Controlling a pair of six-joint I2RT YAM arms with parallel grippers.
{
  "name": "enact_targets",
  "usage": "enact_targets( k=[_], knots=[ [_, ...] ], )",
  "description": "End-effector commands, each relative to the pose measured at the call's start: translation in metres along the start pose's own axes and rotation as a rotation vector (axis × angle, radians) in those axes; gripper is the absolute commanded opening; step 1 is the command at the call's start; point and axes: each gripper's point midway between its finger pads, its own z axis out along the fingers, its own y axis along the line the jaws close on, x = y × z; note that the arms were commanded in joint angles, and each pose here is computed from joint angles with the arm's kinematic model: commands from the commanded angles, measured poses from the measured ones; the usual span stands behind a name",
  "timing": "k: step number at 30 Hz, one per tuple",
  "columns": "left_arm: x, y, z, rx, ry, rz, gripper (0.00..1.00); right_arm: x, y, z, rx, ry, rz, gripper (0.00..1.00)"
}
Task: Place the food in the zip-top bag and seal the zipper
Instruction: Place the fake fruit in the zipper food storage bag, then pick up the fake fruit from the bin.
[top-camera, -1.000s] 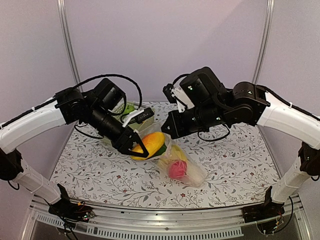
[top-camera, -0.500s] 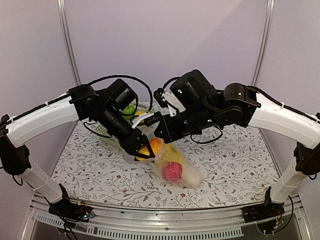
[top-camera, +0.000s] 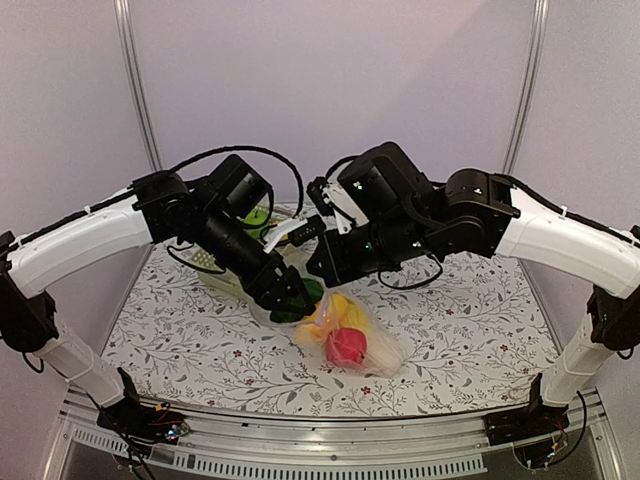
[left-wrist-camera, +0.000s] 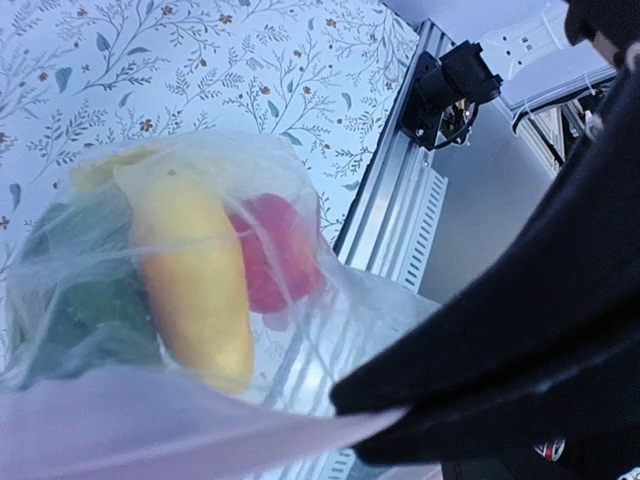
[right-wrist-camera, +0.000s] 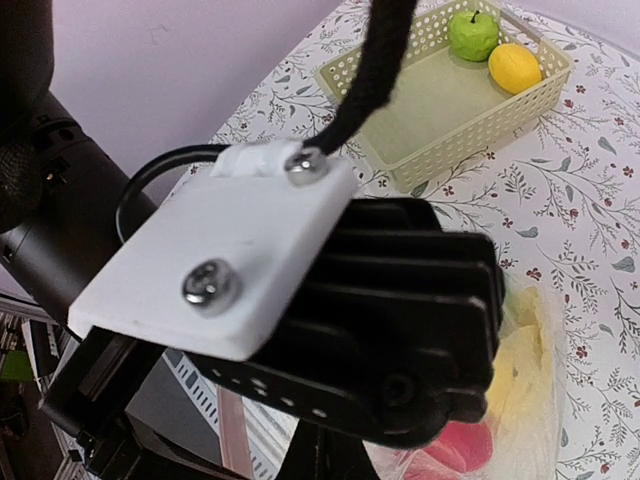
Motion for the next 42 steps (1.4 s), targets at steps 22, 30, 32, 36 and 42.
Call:
enact_targets(
  k=[22,30,32,36,42],
  knots=[
    [-0.032,0.087,-0.139,-0.385,-0.589,-0.29,0.96,-0.018,-0.029,-0.035,0.1,-0.19,0.08,0.0],
    [-0.034,0.212,-0.133,-0.566,-0.638,-0.571,0.95,-0.018,-0.038,-0.043,0.131,-0.215,0.103,0.0],
    [-0.036,0.24,-0.127,-0.594,-0.634,-0.614,0.92,-0.017,-0.04,-0.043,0.138,-0.219,0.114,0.0],
    [-0.036,0.295,-0.116,-0.685,-0.609,-0.703,0.84,-0.017,-0.041,-0.043,0.145,-0.223,0.12,0.0],
    [-0.038,0.358,-0.094,-0.814,-0.554,-0.734,0.79,-0.022,-0.044,-0.045,0.152,-0.232,0.121,0.0]
  ],
)
